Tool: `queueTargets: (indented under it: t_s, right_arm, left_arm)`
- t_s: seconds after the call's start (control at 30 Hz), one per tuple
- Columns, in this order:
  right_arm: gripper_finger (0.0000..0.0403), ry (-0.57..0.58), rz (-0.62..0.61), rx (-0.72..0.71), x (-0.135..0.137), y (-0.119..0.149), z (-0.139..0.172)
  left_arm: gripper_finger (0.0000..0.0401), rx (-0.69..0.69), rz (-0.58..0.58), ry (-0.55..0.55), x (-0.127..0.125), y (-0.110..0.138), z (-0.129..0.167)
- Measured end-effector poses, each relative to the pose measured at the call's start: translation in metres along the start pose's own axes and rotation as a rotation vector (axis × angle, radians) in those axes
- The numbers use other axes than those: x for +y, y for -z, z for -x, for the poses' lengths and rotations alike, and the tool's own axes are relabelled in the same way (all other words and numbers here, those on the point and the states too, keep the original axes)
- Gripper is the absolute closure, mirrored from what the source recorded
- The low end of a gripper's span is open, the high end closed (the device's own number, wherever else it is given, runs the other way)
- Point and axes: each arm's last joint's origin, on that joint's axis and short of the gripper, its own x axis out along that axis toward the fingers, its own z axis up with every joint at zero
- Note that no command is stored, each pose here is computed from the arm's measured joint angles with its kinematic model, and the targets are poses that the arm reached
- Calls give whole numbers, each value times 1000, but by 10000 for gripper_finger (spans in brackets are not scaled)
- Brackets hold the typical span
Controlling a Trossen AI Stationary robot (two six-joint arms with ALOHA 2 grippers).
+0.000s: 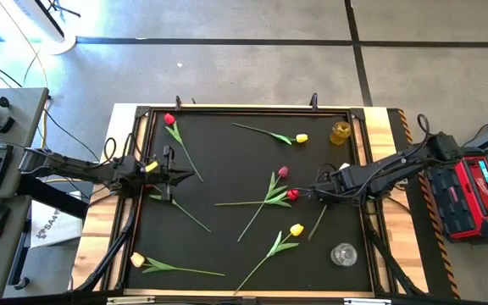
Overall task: Sort flowers into vase by color
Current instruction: Put the right white flower into the yellow flower vase
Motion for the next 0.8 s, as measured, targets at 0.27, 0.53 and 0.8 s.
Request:
queueTargets:
  t_s: [0.27,0.53,0.8]
  right_arm:
    - [398,-22,84,-2,5,6,7]
    - [401,-151,189,-206,31,16,53]
    - [402,-244,242,-557,38,17,87]
  left_arm:
    - [401,19,-10,-10,0,2,0]
    - [401,20,-13,-21,1,2,0]
    - [397,4,-18,-22,1,0,0]
